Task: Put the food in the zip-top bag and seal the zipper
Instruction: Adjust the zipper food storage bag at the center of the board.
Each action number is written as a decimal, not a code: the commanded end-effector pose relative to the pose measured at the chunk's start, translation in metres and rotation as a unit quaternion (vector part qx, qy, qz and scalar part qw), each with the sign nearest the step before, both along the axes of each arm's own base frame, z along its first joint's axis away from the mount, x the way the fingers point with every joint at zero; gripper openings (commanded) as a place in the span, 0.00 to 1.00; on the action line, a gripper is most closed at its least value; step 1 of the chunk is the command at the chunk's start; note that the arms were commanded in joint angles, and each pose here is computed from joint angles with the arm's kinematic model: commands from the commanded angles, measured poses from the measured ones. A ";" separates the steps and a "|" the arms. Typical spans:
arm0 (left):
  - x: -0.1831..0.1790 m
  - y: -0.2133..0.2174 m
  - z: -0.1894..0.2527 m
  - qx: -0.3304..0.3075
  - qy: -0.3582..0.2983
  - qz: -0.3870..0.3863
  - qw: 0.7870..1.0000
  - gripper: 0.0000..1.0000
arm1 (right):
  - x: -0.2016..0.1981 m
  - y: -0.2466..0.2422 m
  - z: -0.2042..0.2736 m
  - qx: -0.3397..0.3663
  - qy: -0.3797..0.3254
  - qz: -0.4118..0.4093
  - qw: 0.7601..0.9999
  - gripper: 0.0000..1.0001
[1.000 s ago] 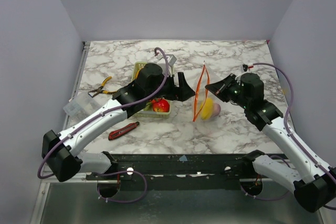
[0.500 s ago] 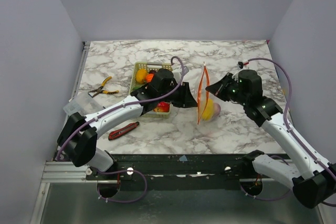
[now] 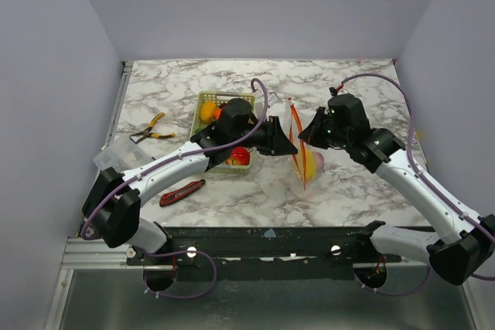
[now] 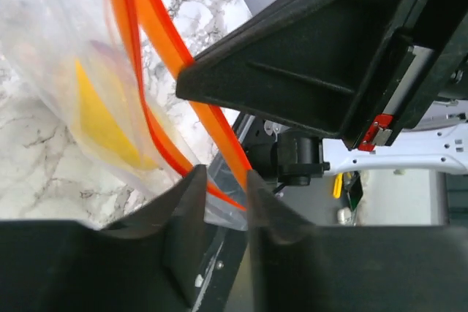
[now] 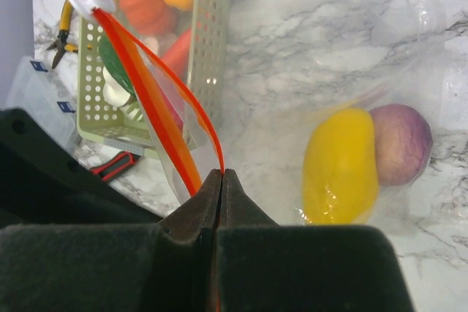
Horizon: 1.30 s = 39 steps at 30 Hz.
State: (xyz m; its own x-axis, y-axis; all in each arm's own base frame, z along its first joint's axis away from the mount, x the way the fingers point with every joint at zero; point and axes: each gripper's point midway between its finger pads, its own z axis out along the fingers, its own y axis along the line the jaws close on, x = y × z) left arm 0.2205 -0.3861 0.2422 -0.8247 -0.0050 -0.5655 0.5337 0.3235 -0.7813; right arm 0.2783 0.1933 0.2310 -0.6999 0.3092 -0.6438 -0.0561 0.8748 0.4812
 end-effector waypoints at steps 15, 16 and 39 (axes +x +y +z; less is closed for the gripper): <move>0.005 0.022 0.029 0.037 -0.062 0.092 0.993 0.54 | -0.004 0.018 0.074 0.097 -0.074 0.016 0.992 0.00; 0.005 0.019 0.028 0.038 -0.059 0.089 0.994 0.53 | -0.005 0.018 0.074 0.099 -0.074 0.016 0.992 0.00; 0.017 -0.028 0.019 0.052 -0.043 0.064 0.996 0.08 | -0.010 0.004 0.060 0.090 -0.072 -0.011 0.993 0.00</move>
